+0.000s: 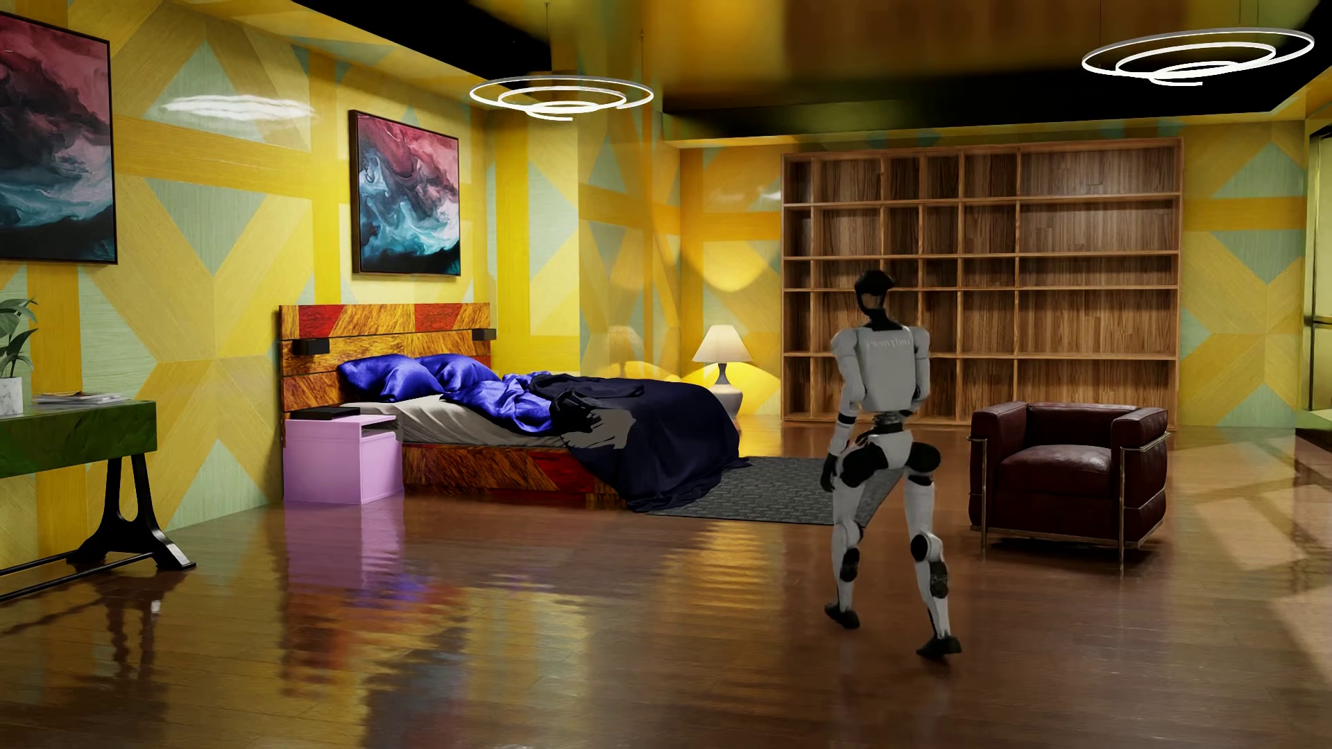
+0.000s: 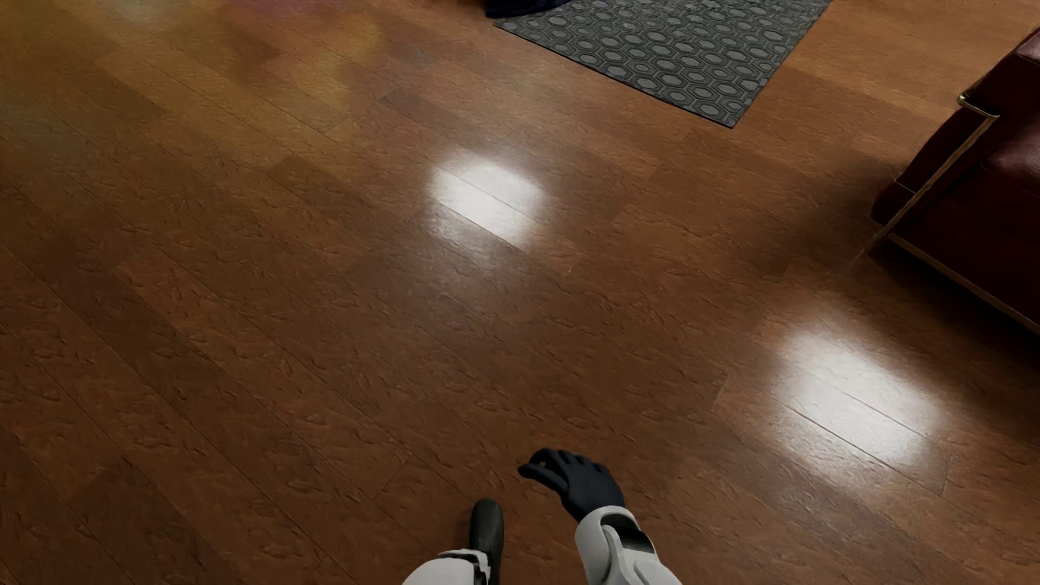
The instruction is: Go to the bed
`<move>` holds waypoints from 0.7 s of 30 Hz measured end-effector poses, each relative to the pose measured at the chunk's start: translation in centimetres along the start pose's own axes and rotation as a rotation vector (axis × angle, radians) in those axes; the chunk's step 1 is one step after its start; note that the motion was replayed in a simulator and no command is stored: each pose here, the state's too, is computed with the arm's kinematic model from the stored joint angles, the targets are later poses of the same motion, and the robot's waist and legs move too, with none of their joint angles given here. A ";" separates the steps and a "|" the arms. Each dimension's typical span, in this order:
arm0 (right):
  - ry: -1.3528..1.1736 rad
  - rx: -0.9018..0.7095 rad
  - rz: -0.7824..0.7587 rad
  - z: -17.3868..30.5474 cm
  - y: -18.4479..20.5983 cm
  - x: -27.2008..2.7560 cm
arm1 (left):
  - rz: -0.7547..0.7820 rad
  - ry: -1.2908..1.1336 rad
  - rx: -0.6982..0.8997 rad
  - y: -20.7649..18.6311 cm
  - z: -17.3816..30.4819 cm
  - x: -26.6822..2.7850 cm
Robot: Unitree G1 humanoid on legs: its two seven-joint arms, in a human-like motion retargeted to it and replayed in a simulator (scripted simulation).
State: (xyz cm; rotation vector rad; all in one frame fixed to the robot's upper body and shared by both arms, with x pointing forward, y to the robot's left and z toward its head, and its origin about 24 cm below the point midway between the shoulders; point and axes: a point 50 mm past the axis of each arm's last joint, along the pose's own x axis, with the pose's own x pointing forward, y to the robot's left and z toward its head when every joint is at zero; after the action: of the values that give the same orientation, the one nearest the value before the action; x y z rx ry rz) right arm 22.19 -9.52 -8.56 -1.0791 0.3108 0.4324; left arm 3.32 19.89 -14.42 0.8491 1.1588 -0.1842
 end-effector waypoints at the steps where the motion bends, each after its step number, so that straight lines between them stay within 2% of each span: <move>1: 0.087 -0.043 0.098 -1.6 1.7 -0.6 | 0.014 0.036 -0.027 0.1 -0.2 0.2; 4: 0.374 -0.068 0.363 -6.4 6.5 -4.1 | 0.084 0.065 -0.135 1.4 1.4 1.3; 6: 0.299 -0.226 0.544 -7.5 7.7 -5.5 | 0.137 -0.019 -0.192 2.7 3.9 1.8; 7: 0.230 -0.303 0.579 -8.0 7.5 -6.1 | 0.153 -0.076 -0.190 2.6 4.8 1.8; 8: 0.197 -0.314 0.566 -8.4 7.2 -6.7 | 0.171 -0.135 -0.174 3.0 5.9 1.9; 9: 0.212 -0.259 0.519 -9.0 6.9 -7.3 | 0.190 -0.187 -0.152 3.5 7.1 2.0; 12: 0.405 0.010 0.329 -11.3 6.2 -9.9 | 0.215 -0.270 -0.074 5.0 9.7 2.6; 14: 0.517 0.093 0.248 -11.7 6.8 -11.1 | 0.230 -0.301 -0.030 5.9 11.2 2.8; 21: 0.561 0.106 0.390 -11.2 9.6 -12.5 | 0.267 -0.464 0.139 8.2 14.7 2.6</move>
State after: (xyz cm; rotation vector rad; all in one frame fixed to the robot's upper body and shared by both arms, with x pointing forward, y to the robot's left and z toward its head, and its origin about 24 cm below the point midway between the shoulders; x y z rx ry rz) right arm 6.28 -18.07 -15.38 -1.0214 1.0419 0.4459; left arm 19.51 16.34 -10.59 1.0105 0.5979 -0.2290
